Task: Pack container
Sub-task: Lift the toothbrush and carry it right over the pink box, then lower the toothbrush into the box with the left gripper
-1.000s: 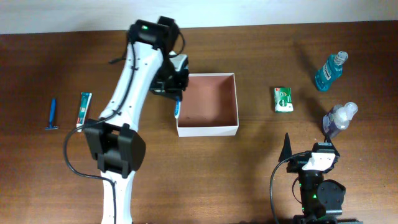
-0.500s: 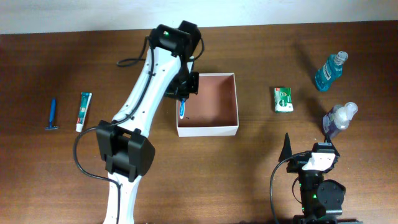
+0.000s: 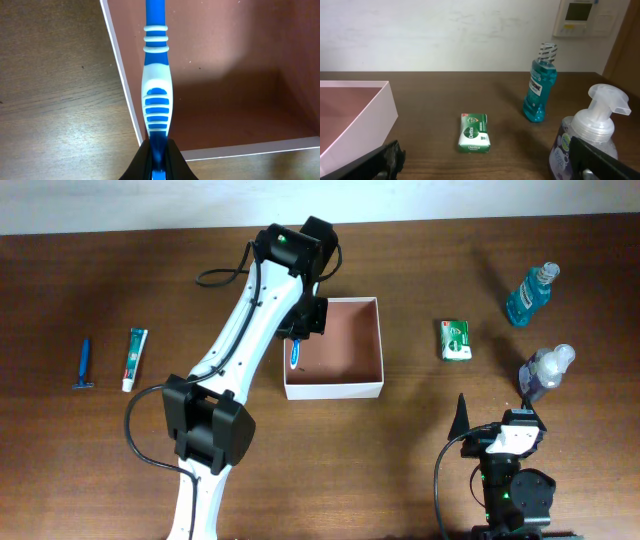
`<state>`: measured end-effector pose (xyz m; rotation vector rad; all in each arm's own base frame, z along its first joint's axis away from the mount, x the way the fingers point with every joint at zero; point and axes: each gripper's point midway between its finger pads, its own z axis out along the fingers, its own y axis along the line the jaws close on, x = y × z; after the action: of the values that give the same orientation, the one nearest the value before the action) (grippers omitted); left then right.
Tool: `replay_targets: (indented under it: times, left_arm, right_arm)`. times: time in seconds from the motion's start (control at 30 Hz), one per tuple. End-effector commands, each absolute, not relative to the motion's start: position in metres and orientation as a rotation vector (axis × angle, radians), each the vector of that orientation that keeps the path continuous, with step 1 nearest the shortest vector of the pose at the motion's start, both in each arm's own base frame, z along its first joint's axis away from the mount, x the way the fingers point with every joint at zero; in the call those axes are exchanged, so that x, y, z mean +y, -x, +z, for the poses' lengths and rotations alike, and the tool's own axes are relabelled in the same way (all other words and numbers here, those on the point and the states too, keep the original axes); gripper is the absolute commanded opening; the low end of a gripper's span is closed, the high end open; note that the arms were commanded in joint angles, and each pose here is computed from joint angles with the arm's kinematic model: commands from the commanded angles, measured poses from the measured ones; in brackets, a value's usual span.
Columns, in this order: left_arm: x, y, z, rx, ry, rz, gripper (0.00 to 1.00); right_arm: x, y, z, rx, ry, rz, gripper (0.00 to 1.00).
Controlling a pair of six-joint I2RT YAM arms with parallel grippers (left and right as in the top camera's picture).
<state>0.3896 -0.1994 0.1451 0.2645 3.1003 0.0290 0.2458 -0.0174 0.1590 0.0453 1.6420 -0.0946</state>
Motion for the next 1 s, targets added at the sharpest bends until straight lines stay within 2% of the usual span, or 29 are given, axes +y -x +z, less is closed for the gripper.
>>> replay_targets:
  times: [0.0,0.2,0.63,0.97]
  left_arm:
    - [-0.205,-0.390,0.132,3.113,-0.336,0.071,0.01]
    - [-0.210,-0.387,0.115,3.147,-0.358,0.090,0.01]
    - [-0.212,-0.383,0.115,3.157,-0.384,0.099,0.01]
    - [-0.210,-0.376,0.116,3.164,-0.539,0.102,0.01]
  right_arm:
    - [-0.016,-0.246,0.156,1.648,-0.040,-0.089,0.98]
    - [-0.016,-0.246,0.156,1.648,-0.040,-0.089,0.98]
    - [-0.016,-0.246,0.156,1.648,-0.040,-0.089,0.98]
    - [-0.016,-0.246,0.156,1.648,-0.040,-0.089,0.98]
